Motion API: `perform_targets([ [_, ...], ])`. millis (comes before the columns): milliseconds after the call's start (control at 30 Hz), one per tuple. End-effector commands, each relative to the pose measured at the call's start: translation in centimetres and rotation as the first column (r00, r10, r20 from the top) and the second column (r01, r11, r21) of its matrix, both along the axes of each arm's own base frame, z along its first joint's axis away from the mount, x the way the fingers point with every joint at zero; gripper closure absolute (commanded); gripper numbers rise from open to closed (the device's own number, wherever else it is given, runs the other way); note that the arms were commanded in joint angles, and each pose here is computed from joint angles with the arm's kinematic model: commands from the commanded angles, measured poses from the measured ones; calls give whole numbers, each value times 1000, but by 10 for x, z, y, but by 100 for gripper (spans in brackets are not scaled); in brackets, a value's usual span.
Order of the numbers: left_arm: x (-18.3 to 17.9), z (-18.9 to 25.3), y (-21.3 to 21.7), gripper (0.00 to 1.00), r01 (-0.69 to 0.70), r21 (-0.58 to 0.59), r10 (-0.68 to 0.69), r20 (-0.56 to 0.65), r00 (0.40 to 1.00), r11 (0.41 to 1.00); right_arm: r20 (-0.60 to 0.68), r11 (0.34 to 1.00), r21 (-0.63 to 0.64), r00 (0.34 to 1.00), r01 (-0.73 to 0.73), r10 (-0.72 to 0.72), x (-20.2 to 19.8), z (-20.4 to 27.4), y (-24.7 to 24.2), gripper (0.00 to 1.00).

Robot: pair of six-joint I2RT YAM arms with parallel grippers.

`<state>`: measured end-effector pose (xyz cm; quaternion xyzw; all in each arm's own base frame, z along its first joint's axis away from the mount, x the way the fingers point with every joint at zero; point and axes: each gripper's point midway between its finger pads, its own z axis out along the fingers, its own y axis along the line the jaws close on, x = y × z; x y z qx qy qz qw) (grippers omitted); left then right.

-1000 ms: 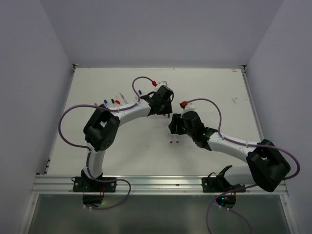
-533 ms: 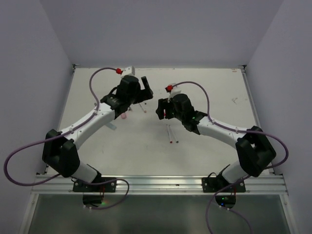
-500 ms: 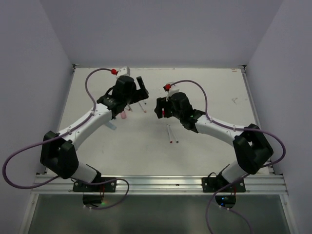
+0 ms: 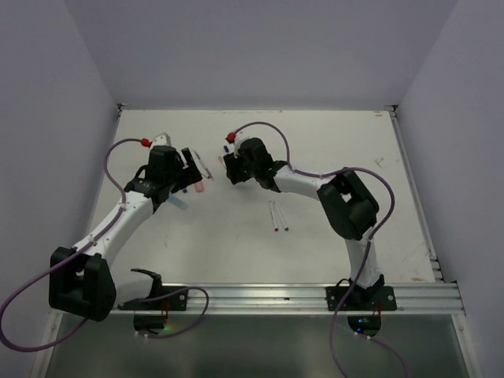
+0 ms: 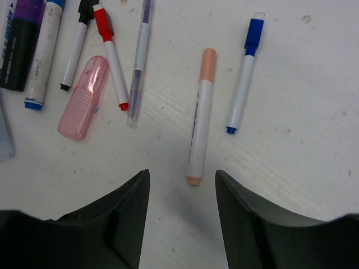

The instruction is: Open the pen caps

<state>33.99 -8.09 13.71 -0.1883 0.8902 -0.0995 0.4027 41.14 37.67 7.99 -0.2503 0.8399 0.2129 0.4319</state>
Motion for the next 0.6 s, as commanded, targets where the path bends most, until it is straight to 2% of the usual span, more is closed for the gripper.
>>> perform_targets([
  [0, -4, 8, -2, 1, 44, -6, -44, 31, 999, 999, 18, 998, -38, 998, -56, 57, 5, -3, 20, 47],
  [133, -6, 8, -2, 2, 46, -9, -45, 40, 998, 999, 32, 994, -97, 998, -53, 56, 14, -20, 32, 48],
  [367, -6, 11, -4, 2, 56, -22, -55, 55, 997, 998, 15, 979, -196, 999, 53, -52, 26, -56, 17, 51],
  [567, -7, 7, -7, 2, 59, -40, -57, 53, 997, 997, -43, 967, -255, 999, 19, -31, 10, -73, 14, 75],
])
